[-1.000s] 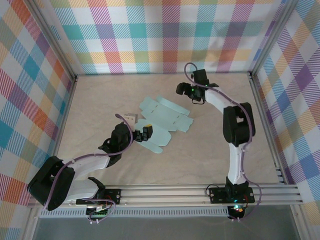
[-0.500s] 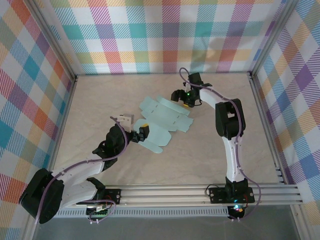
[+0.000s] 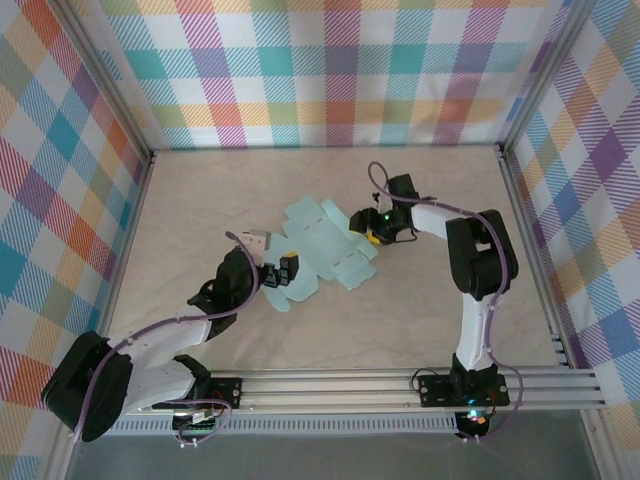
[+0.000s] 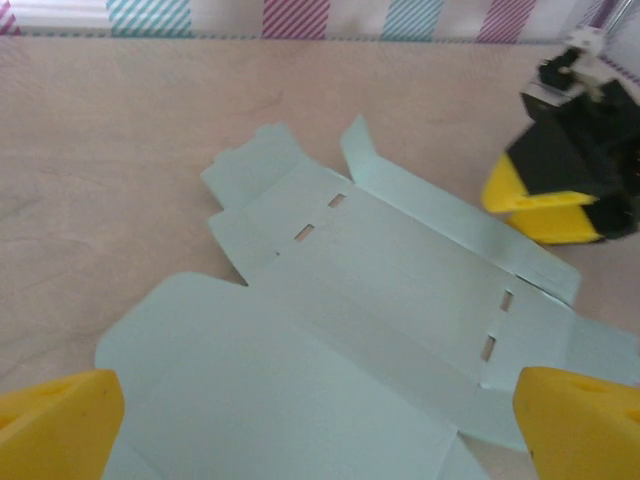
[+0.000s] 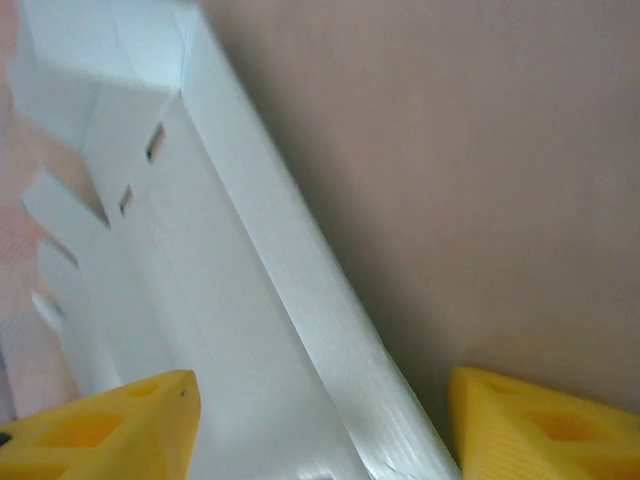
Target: Fold the paper box
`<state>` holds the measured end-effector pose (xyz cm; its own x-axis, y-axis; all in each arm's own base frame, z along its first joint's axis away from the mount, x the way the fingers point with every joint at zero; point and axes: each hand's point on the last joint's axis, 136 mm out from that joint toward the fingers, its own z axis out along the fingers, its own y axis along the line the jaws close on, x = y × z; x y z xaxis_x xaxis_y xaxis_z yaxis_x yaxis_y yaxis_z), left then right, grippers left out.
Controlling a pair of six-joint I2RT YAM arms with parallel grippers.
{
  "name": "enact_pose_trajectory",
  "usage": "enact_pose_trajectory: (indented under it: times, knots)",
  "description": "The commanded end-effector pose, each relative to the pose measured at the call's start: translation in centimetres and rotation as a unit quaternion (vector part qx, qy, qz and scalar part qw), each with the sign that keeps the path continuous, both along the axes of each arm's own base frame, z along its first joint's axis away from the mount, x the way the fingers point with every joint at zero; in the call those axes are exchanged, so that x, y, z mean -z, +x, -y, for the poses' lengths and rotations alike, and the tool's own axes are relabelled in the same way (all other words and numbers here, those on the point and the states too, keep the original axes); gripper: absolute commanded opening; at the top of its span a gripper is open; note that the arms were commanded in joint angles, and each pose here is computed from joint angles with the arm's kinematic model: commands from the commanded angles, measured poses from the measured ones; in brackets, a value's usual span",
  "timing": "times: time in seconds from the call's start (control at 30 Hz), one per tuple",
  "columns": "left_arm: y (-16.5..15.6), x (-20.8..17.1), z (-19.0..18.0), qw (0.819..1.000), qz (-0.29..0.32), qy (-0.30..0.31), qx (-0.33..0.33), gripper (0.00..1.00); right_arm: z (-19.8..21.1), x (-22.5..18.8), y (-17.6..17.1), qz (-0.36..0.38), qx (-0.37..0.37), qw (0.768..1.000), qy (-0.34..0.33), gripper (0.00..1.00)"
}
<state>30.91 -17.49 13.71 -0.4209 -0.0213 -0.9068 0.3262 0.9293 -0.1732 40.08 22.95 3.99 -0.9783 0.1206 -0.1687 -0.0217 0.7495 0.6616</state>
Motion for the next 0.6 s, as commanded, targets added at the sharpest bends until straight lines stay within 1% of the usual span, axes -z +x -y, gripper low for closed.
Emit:
enact_pose_trajectory:
  times: [0.0,0.1,0.2,0.3,0.33,0.43,0.47,0.53,0.57]
  knots:
    - [0.8,-0.7,1.3,1.000,0.007,-0.011,0.011,1.00,-1.5,-1.6,-3.1,-0.012,-0.012,0.999,0.051,0.63]
    - [1.6,0.2,2.1,0.999,-0.016,-0.031,0.005,1.00,-1.4,-1.6,-5.9,-0.021,-0.011,0.998,0.060,0.60]
    - [2.6,0.5,3.0,0.997,-0.032,-0.069,-0.001,1.00,-0.8,-1.8,-6.9,-0.016,0.003,0.998,0.059,0.60]
    - [3.7,0.5,3.5,0.991,-0.057,-0.117,-0.019,1.00,-0.1,-2.0,-6.3,-0.001,0.017,0.999,0.044,0.66]
    - [4.0,0.7,3.4,0.988,-0.074,-0.129,-0.034,1.00,0.0,-2.1,-5.9,0.005,0.021,0.999,0.042,0.67]
    - [4.6,1.2,3.3,0.979,-0.116,-0.161,-0.053,1.00,0.4,-2.5,-4.5,0.015,0.033,0.998,0.052,0.70]
    - [4.7,1.4,3.5,0.976,-0.132,-0.168,-0.051,1.00,0.5,-2.4,-4.0,0.013,0.035,0.998,0.055,0.71]
    - [4.9,2.6,2.8,0.966,-0.174,-0.174,-0.081,1.00,0.8,-2.3,-3.0,0.010,0.039,0.997,0.066,0.71]
    - [4.9,3.1,2.6,0.963,-0.186,-0.175,-0.085,1.00,0.8,-2.2,-2.8,0.008,0.039,0.997,0.071,0.71]
